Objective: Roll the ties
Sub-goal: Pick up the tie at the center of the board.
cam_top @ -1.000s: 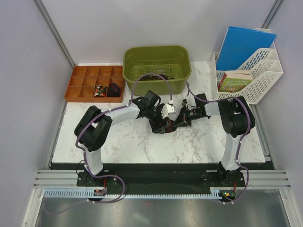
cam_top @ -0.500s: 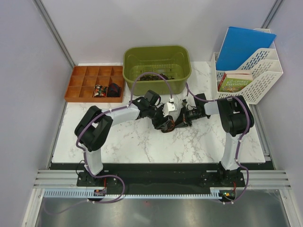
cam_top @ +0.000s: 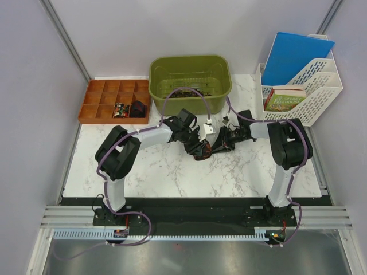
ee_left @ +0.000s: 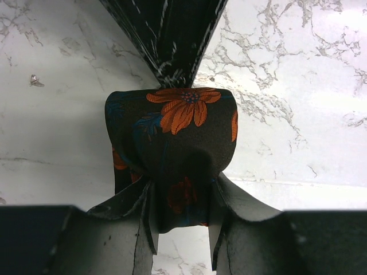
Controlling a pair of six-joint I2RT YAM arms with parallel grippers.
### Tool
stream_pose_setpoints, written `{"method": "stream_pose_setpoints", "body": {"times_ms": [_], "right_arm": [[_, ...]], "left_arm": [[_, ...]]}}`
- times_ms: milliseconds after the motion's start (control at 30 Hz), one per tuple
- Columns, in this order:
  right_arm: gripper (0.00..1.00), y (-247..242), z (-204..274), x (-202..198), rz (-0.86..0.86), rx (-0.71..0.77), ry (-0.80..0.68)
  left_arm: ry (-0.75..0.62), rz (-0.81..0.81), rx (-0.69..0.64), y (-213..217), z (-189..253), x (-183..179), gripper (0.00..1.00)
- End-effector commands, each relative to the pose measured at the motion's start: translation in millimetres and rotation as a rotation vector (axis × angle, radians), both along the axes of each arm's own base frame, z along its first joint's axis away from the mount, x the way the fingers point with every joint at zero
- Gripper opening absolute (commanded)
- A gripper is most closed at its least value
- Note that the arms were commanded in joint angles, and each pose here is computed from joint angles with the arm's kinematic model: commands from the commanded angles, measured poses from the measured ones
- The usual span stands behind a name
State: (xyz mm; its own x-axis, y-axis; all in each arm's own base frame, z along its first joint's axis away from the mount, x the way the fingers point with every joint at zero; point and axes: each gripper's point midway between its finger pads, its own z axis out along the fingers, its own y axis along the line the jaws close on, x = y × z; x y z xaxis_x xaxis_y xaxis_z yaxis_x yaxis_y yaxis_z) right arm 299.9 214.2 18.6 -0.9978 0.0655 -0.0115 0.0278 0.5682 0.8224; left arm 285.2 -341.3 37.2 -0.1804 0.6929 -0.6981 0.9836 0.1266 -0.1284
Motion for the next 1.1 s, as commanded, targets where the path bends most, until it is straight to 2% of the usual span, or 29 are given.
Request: {"method": "stream_pose_setpoints", "body": {"times_ms": [0,67,167,233,333,367,433,500,567,633,700,800,867,1067], "right_arm": [[0.35,-11,29,18,-0.005,-0.037,-0.177],[0.41,-14,31,17,-0.003,-0.05,-0.183],[0.44,-14,27,10,-0.008,-0.046,-0.104],[0.45,-14,33,11,-0.019,-0.052,-0.108],[0.49,-18,53,20,-0.031,-0.081,-0.235],[0.56,-21,55,21,-0.021,-0.105,-0.284],[0.61,-29,63,24,-0.01,-0.153,-0.385],[0.61,-34,63,24,0.028,-0.183,-0.455],[0.61,-35,61,22,0.008,-0.185,-0.398],[0.62,-32,47,16,0.009,-0.179,-0.287],[0.64,-31,32,11,-0.059,-0.193,-0.15],[0.93,-25,21,6,-0.102,-0.167,-0.047],[0.98,-21,18,9,-0.117,-0.142,-0.048],[0.98,-7,4,7,-0.108,-0.122,-0.003]], "left_arm": [[0.057,0.063,0.092,12,-19,-3,0.15],[0.057,0.062,0.09,12,-18,-4,0.14],[0.061,0.077,0.099,12,-17,-3,0.12],[0.066,0.087,0.112,14,-19,-3,0.12],[0.071,0.092,0.122,14,-20,-4,0.1],[0.073,0.093,0.126,15,-21,-4,0.1],[0.077,0.097,0.127,15,-22,-4,0.1],[0.076,0.096,0.125,14,-22,-4,0.1],[0.079,0.092,0.125,14,-22,-5,0.09],[0.081,0.094,0.125,14,-22,-5,0.09],[0.083,0.096,0.125,14,-23,-5,0.09],[0.082,0.098,0.127,14,-23,-4,0.09],[0.082,0.098,0.127,14,-23,-4,0.09],[0.082,0.098,0.133,13,-25,-4,0.08]]}}
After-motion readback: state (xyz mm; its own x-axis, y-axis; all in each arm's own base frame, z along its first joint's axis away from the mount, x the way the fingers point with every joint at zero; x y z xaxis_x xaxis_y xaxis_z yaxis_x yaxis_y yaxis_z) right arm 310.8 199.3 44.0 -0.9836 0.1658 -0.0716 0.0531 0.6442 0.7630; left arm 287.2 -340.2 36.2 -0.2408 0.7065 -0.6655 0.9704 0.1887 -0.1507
